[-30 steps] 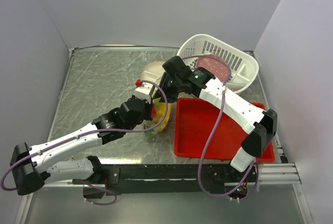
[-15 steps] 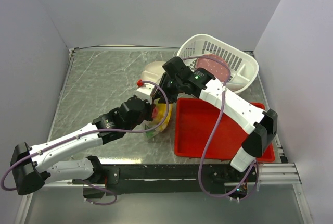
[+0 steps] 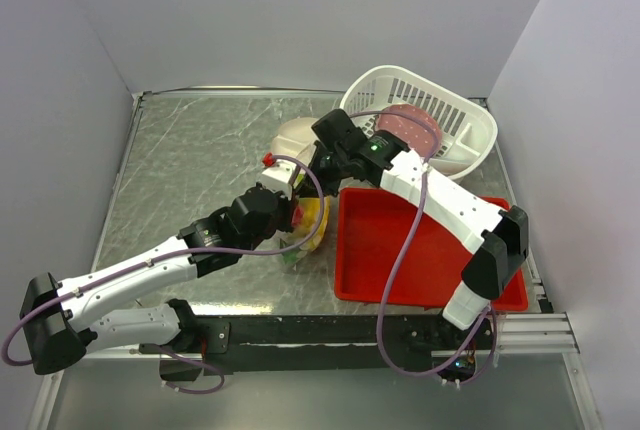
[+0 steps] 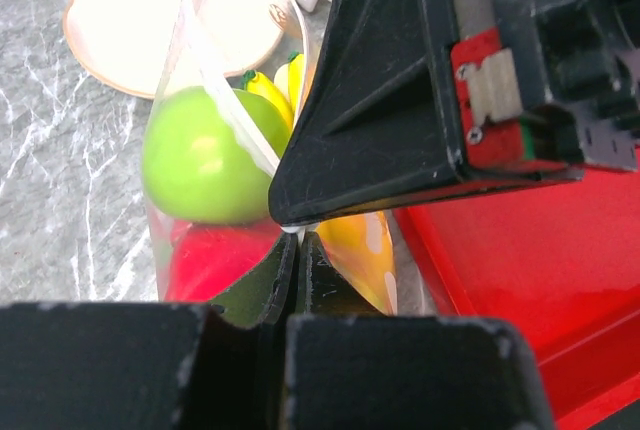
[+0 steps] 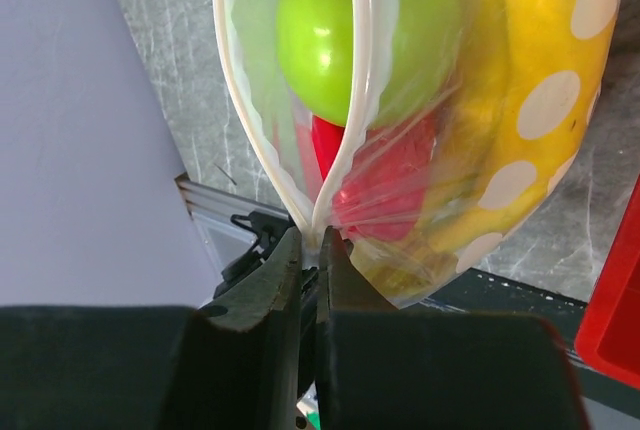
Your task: Place the food in the zip-top bag and seal the zipper
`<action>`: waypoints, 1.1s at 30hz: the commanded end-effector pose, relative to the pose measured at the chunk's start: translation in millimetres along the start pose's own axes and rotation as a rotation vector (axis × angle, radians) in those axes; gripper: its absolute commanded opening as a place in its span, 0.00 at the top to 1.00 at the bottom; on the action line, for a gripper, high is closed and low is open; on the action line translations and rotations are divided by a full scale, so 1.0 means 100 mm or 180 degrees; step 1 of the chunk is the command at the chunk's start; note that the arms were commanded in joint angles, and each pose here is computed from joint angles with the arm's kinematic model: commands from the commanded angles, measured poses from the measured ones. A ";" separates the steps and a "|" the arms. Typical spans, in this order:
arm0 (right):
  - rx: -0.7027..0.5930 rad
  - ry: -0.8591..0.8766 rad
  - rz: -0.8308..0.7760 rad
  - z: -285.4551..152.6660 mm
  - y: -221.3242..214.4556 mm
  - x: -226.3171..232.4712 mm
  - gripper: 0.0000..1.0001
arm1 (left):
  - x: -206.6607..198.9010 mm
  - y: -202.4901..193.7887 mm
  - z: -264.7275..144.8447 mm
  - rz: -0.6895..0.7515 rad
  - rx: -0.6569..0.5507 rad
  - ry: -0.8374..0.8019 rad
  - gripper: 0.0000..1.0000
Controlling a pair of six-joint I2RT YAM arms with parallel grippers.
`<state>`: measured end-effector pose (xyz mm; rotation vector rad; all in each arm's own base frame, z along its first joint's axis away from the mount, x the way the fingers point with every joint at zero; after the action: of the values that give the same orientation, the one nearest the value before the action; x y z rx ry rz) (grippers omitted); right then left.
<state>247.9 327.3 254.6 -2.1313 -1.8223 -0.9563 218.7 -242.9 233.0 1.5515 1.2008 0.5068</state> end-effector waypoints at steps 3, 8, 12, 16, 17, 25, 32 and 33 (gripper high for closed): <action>-0.0274 0.0083 0.0031 -0.06 0.33 -0.08 0.97 | -0.08 0.20 -0.10 -0.0247 -0.0145 -0.0073 0.99; -0.0435 0.0011 0.0072 -0.07 0.60 -0.18 0.98 | -0.02 0.21 -0.22 -0.0360 -0.0120 -0.0002 0.99; -0.0503 0.0022 0.0078 0.00 0.77 -0.21 0.98 | 0.06 0.22 -0.37 -0.0428 -0.0069 0.0088 0.99; -0.0587 -0.0064 0.0008 0.10 0.97 -0.16 0.98 | 0.16 0.23 -0.53 -0.0548 -0.0064 0.0194 0.99; -0.0609 -0.0097 0.0000 0.12 1.01 -0.17 0.98 | 0.19 0.24 -0.57 -0.0570 -0.0076 0.0221 0.99; -0.0710 -0.0081 -0.0093 0.20 1.27 -0.12 0.99 | 0.41 0.26 -0.83 -0.0754 -0.0143 0.0461 0.99; -0.0723 0.0477 -0.0619 0.11 1.15 0.30 0.96 | 0.52 0.39 -0.91 -0.0778 -0.0272 0.0710 0.99; -0.0728 0.0551 -0.0693 0.09 1.12 0.37 0.95 | 0.53 0.42 -0.92 -0.0753 -0.0294 0.0737 0.99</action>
<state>336.2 325.4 249.7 -2.0543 -1.8816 -1.0639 179.8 -164.5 248.5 1.4195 1.4934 0.5302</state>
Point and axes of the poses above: each gripper's point midway between its finger pads, its own z axis out along the fingers, its own x axis along the line the jaws close on, y = z × x, the point moved 3 cm from there along -z, back along the fingers, and after that the axes turned 8 degrees about -z, right-handed, at the moved point
